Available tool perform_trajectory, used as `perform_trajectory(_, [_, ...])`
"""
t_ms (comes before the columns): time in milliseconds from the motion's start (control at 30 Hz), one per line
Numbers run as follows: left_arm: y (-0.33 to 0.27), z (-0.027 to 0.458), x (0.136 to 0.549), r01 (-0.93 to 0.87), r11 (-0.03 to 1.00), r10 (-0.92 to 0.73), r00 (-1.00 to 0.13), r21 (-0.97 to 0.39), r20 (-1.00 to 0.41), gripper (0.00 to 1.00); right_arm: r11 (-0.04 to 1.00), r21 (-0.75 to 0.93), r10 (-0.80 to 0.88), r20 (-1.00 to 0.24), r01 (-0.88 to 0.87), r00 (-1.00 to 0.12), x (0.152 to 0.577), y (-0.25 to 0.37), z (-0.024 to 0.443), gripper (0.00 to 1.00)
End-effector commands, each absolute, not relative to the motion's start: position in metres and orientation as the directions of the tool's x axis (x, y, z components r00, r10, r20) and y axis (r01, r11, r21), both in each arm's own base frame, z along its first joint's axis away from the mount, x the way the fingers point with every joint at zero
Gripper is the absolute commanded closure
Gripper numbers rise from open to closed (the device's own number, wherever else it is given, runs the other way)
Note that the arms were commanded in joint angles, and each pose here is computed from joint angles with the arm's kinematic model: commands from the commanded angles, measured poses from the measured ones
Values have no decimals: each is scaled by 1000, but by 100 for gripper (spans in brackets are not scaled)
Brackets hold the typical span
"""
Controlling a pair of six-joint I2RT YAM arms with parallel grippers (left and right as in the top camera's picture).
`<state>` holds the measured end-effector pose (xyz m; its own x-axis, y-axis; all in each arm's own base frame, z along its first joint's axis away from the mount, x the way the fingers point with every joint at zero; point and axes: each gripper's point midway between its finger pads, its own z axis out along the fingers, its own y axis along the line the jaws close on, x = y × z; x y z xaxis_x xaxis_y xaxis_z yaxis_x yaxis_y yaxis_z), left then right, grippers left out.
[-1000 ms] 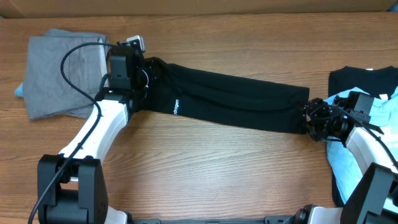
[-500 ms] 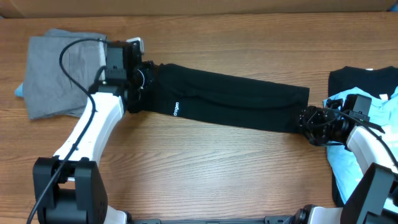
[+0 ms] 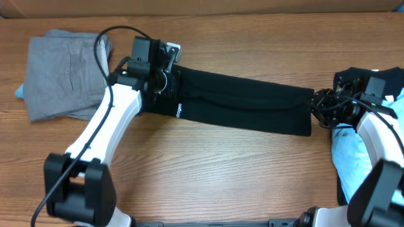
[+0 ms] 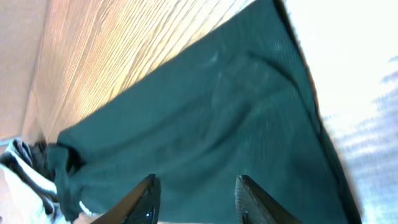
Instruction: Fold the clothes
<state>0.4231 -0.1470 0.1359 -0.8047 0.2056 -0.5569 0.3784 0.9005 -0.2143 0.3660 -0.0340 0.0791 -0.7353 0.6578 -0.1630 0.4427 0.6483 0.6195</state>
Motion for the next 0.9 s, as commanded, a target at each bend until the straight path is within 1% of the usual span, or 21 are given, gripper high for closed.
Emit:
perform_trajectory(0, [-166,110,423,433,848,236,-824,-305,-515,65,622,650,659,-133,437,-740,381,-26,66,52])
perform_trajectory(100, [-177,88,420,439,821,242,-847,-366,-473,59,617,684,635,-140,389,-760,393,-16,61,51])
perform_trajectory(233, [-188,66,413,433,808,258,-870,-400,-421,50,635,680,614,-156,366,-774,396,-7,60,50])
perform_trajectory(300, [-193,58,408,434,806,272,-876,-404,-398,48,644,673,606,-157,364,-780,396,-3,59,50])
perform_trajectory(367, [-196,50,406,436,809,285,-878,-395,-384,50,652,665,599,-157,364,-785,395,1,57,50])
perform_trajectory(400, [-196,45,407,433,819,288,-878,-378,-382,53,656,662,596,-158,363,-788,395,2,57,50])
perform_trajectory(433, [-195,41,410,432,828,291,-876,-358,-384,60,659,659,593,-158,362,-790,395,4,56,50])
perform_trajectory(467, [-194,39,414,429,837,289,-874,-340,-390,69,660,659,590,-159,360,-792,395,5,56,50])
perform_trajectory(500, [-191,37,419,419,849,280,-873,-321,-400,82,661,660,589,-159,359,-793,395,6,56,51])
perform_trajectory(533, [-190,37,425,407,860,264,-871,-307,-414,92,661,660,588,-158,358,-793,395,6,56,51])
perform_trajectory(567, [-189,39,433,395,869,244,-865,-297,-438,96,661,659,588,-158,359,-793,395,6,56,51])
perform_trajectory(633, [-193,48,448,384,871,201,-847,-306,-492,96,662,658,589,-159,360,-792,395,5,56,51])
perform_trajectory(700, [-196,58,461,360,875,146,-835,-325,-531,96,665,655,589,-164,359,-791,396,5,56,51])
perform_trajectory(733, [-197,62,465,353,874,131,-832,-333,-540,94,665,655,589,-166,358,-791,396,5,56,51])
perform_trajectory(767, [-199,66,467,350,873,122,-830,-339,-544,85,669,650,591,-172,360,-788,397,3,56,51])
perform_trajectory(867, [-198,69,468,341,876,118,-837,-342,-534,67,695,608,604,-203,384,-771,399,-7,51,50])
